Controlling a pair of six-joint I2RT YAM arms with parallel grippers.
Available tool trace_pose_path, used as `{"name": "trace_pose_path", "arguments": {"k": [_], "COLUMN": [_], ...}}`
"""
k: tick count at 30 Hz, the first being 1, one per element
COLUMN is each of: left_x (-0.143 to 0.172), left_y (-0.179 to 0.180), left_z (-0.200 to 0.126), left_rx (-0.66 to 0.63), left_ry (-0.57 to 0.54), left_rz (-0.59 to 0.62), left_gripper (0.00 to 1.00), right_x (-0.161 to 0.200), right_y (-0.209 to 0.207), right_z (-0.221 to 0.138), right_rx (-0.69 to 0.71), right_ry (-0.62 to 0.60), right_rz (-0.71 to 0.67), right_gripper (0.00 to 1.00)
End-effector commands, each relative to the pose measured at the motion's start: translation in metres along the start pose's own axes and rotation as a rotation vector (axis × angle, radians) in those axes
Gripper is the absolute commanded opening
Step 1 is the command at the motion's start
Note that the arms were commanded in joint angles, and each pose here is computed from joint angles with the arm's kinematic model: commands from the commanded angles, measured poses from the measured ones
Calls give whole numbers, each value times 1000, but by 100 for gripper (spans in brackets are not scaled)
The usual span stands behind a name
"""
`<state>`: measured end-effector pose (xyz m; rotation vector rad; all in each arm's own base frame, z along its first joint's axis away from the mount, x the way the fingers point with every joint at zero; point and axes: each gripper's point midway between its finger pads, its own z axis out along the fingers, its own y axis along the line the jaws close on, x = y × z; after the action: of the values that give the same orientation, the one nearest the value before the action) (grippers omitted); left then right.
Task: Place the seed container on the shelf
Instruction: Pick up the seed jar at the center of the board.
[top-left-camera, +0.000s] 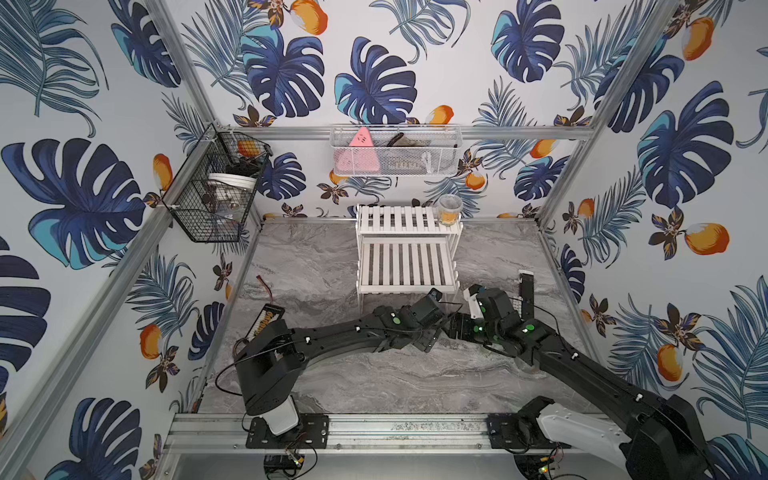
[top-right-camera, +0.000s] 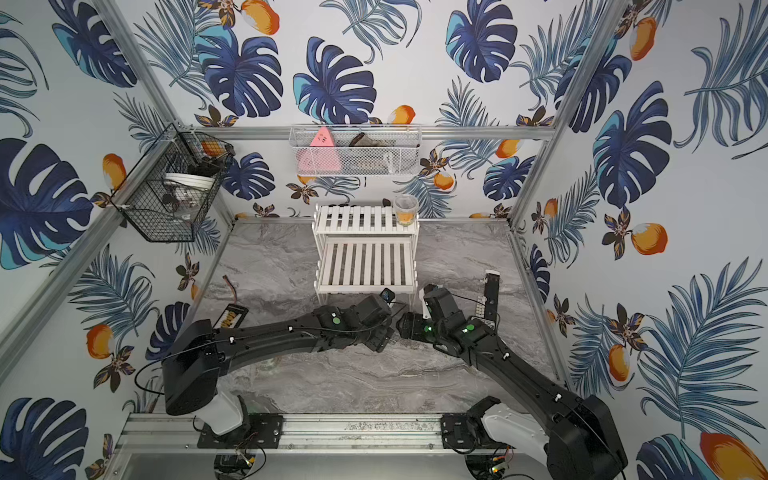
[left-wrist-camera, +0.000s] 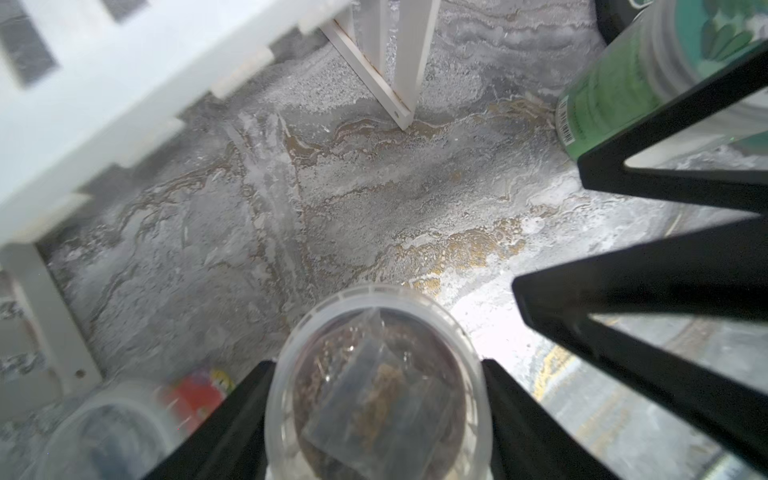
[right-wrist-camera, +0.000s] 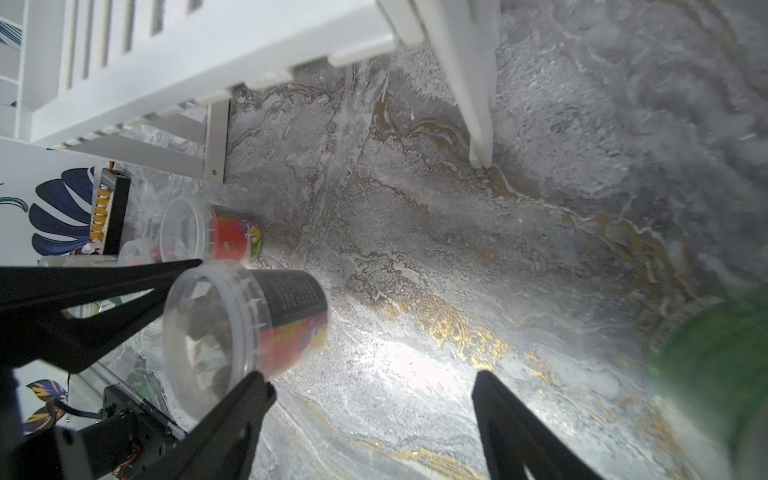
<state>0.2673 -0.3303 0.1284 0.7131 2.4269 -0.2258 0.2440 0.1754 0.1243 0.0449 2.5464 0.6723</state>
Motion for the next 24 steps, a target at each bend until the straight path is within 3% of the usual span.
{"name": "trace_pose_path", "arguments": {"k": [1,6,12,18,24], "left_x": [-5,-42,-95,-148,-182], "left_y": [11,14,19,41,76], "left_z": [-30,-81,-120,-141,-144], "left_rx": [-42,-56,-62,-42,-55], "left_ry": [40,20,-39,-120,-166], "left_rz": [-24,-4,3,-56,-131], "left_gripper": [73,74,72,71,70], "right_x": [-9,-37,-74,-104,-127], "right_y": [-8,8,36,46,61], "right_z": [-19,-55,-90,-109,-118], "right_rx": [78,70,27,59,40], "right_ry": [-30,-105,-202,-287,-336], "right_rz": [-15,-59,-122,-177,-193], "right_gripper": [83,84,84,85,85]}}
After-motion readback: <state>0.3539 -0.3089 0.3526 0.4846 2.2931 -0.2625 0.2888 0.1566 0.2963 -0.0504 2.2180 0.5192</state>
